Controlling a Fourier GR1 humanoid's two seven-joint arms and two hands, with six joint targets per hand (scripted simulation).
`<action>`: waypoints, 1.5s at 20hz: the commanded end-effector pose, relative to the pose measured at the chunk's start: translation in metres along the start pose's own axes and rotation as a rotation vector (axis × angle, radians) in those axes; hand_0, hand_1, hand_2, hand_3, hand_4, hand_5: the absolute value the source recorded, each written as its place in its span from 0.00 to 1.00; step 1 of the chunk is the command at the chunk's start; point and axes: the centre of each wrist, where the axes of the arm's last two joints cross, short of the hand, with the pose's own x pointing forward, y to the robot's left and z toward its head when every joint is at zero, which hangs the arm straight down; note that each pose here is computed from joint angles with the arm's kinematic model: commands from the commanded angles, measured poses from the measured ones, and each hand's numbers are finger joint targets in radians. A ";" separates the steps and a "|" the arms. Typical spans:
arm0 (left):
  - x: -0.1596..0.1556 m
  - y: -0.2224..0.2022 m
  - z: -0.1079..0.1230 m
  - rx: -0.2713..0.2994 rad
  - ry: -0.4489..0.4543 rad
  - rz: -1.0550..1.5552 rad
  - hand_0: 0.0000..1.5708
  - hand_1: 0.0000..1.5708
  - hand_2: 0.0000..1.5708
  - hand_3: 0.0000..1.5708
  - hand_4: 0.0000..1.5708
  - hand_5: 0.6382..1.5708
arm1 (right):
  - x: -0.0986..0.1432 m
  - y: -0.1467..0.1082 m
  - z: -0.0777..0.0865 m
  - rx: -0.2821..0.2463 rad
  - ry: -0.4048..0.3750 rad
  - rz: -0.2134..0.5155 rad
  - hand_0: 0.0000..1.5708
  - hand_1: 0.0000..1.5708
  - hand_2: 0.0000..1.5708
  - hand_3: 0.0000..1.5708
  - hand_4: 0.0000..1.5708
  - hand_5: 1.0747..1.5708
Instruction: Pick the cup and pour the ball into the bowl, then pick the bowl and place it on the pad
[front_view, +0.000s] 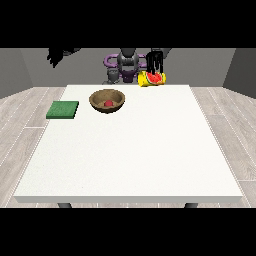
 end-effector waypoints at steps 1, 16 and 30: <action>-0.009 -0.027 0.032 -0.025 0.114 0.318 0.00 0.00 1.00 0.76 0.64 0.96 | -0.003 0.017 -0.001 -0.027 -0.002 -0.016 0.00 0.00 0.00 0.00 0.36 0.99; 0.005 -0.029 0.099 0.139 0.106 1.491 0.00 0.00 0.00 0.00 0.57 0.87 | -0.015 0.099 -0.016 -0.013 -0.135 -0.022 0.00 0.00 0.00 0.00 0.32 0.99; -0.022 -0.021 0.126 0.034 0.086 1.518 0.00 0.00 0.00 0.00 0.60 0.85 | -0.118 0.064 -0.002 -0.070 -0.010 -0.031 0.00 0.00 0.00 0.00 0.26 1.00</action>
